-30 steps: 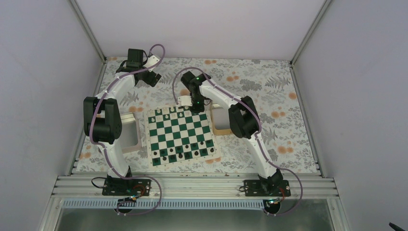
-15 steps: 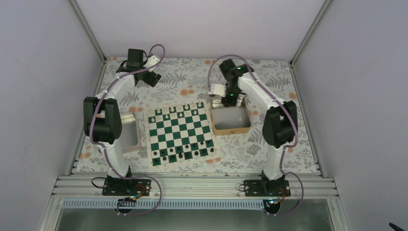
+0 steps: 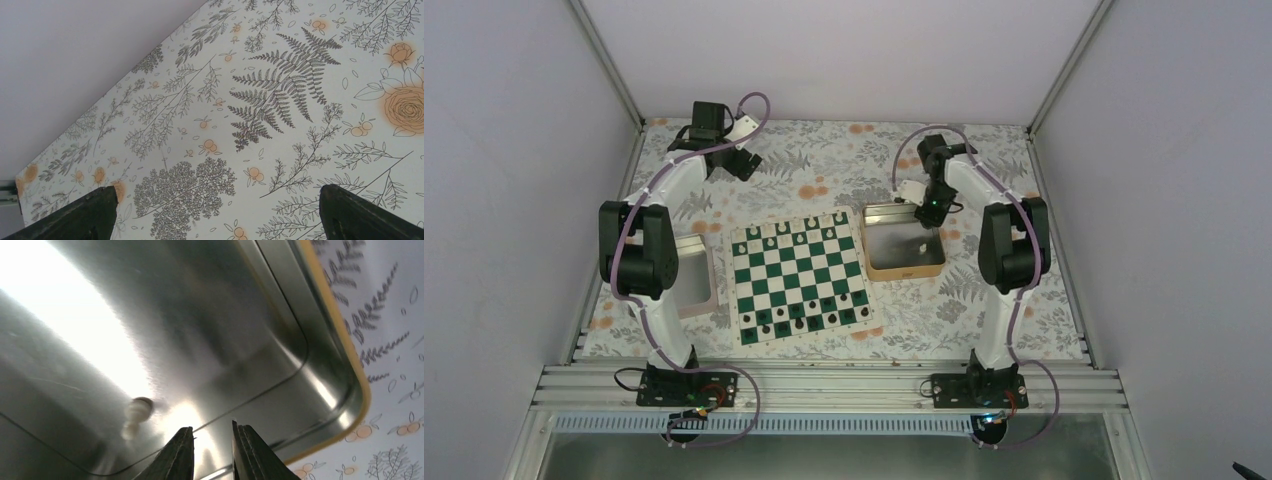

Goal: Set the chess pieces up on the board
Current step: Adjust the storage box at the center of the board.

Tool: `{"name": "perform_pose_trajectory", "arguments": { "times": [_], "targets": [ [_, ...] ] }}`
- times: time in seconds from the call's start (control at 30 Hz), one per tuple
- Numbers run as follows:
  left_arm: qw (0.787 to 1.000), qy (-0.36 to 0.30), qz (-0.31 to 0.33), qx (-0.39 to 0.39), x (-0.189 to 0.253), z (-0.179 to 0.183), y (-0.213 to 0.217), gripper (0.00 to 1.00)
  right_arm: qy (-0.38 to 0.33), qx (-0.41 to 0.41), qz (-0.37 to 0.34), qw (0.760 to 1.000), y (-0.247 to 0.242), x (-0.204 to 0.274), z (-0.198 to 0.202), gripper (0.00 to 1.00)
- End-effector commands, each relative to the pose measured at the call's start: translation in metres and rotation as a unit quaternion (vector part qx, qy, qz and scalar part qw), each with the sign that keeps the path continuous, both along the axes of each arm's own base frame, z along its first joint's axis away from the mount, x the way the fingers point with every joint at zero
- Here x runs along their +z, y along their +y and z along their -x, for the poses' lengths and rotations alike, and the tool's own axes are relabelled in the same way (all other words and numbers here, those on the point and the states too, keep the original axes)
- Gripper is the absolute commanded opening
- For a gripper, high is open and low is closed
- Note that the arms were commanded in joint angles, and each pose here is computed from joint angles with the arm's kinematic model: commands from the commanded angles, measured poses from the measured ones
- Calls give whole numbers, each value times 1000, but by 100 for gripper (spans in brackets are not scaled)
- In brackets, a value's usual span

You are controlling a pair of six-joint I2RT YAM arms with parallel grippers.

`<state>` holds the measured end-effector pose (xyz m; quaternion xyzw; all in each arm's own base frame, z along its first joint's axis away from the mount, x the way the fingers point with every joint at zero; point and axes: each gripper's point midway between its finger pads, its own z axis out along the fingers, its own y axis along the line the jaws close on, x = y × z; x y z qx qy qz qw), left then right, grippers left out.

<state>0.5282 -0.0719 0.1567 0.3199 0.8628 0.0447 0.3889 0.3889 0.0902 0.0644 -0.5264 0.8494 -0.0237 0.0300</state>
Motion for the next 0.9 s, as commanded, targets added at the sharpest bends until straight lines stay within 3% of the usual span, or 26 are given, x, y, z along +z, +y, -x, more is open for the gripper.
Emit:
{"name": "perform_pose_trajectory", "arguments": {
  "times": [0.0, 0.3, 0.4, 0.87],
  "targets": [
    [1000, -13, 4, -9, 15, 3, -4, 100, -3, -36, 15, 999, -26, -9, -7, 22],
    [1000, -7, 5, -13, 9, 2, -6, 100, 3, -73, 26, 997, -54, -17, -10, 21],
    [1000, -7, 5, -12, 8, 1, -6, 100, 9, -65, 0, 998, -46, -8, -8, 22],
    [1000, 2, 2, -18, 1, 0, -10, 100, 27, -19, -7, 999, -31, -2, 26, 48]
  ]
}}
